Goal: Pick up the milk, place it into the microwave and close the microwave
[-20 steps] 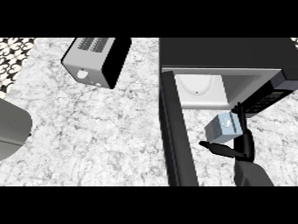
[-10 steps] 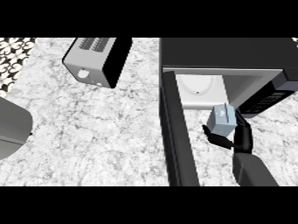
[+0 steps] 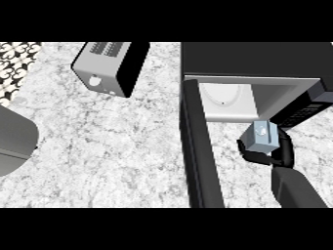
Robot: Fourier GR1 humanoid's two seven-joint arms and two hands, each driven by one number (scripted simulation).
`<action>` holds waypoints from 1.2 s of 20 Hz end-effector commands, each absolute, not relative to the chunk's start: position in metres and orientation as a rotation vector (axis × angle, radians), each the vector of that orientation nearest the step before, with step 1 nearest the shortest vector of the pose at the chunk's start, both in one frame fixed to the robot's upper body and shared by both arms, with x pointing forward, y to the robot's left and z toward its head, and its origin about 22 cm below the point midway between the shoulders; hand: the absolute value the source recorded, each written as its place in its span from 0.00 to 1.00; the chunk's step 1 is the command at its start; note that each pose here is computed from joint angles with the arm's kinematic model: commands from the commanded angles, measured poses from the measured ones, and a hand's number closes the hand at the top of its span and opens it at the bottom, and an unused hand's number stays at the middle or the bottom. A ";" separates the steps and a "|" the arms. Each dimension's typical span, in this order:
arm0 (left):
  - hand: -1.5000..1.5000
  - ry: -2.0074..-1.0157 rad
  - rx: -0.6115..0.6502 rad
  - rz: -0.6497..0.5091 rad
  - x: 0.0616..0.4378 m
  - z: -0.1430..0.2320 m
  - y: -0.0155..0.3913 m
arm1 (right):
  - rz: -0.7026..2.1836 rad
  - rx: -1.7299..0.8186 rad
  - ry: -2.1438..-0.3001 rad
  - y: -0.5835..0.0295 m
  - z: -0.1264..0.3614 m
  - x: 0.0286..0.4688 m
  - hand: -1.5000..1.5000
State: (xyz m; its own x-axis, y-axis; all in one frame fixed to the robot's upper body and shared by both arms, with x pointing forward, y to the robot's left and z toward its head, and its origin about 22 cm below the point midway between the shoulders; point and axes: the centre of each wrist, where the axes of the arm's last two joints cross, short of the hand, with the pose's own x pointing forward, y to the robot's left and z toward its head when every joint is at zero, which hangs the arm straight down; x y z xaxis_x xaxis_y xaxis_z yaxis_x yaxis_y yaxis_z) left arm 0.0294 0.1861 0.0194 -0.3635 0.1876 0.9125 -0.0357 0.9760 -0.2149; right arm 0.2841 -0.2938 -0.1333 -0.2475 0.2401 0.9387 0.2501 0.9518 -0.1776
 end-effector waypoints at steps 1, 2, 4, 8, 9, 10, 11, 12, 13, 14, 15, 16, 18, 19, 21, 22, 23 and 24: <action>0.00 -1.911 -0.128 0.214 0.021 0.017 0.189 | -0.024 -0.253 -1.962 -0.298 -0.142 0.271 1.00; 0.00 -1.926 -0.129 0.235 0.021 0.013 0.175 | -0.015 -0.223 -1.951 -0.309 -0.137 0.274 1.00; 0.00 -1.924 -0.148 0.235 0.023 0.020 0.177 | -0.033 -0.247 -1.953 -0.295 -0.154 0.257 1.00; 0.00 -1.924 -0.137 0.244 0.024 0.018 0.185 | -0.027 -0.221 -1.982 -0.303 -0.138 0.271 1.00; 0.00 -1.920 -0.128 0.251 0.027 0.005 0.179 | -0.025 -0.225 -1.979 -0.302 -0.134 0.277 1.00; 0.00 -1.932 -0.126 0.255 0.017 0.008 0.179 | 0.013 -0.206 -1.988 -0.299 -0.139 0.268 1.00; 0.00 -1.911 -0.104 0.249 0.028 0.016 0.180 | 0.018 -0.221 -1.985 -0.314 -0.127 0.275 1.00; 0.00 -1.924 -0.105 0.244 0.011 0.016 0.172 | 0.015 -0.214 -1.993 -0.322 -0.131 0.263 1.00; 0.00 -1.929 -0.081 0.263 0.023 0.008 0.183 | -0.027 -0.195 -1.989 -0.299 -0.126 0.272 1.00; 0.00 -1.923 -0.104 0.247 0.025 0.008 0.182 | -0.011 -0.204 -1.984 -0.303 -0.127 0.266 1.00; 0.00 -1.921 -0.104 0.221 0.013 0.002 0.182 | 0.016 -0.201 -1.993 -0.307 -0.125 0.261 1.00; 0.00 -1.912 -0.141 0.221 0.013 0.017 0.188 | 0.016 -0.202 -2.009 -0.300 -0.123 0.265 1.00; 0.00 -1.876 -0.142 0.224 -0.001 0.017 0.180 | 0.019 -0.197 -1.998 -0.312 -0.110 0.257 1.00; 0.00 -1.910 -0.159 0.231 0.007 0.023 0.192 | 0.025 -0.216 -1.993 -0.322 -0.111 0.244 1.00; 0.00 -1.891 -0.170 0.236 0.009 0.011 0.180 | 0.048 -0.216 -1.950 -0.324 -0.105 0.229 1.00; 0.00 -1.910 -0.141 0.244 0.011 0.016 0.171 | 0.071 -0.230 -1.956 -0.332 -0.099 0.224 1.00; 0.00 -1.909 -0.150 0.233 0.009 0.012 0.170 | 0.049 -0.197 -1.941 -0.329 -0.097 0.212 1.00; 0.00 -1.909 -0.177 0.244 0.012 0.029 0.170 | 0.046 -0.219 -1.971 -0.318 -0.087 0.220 1.00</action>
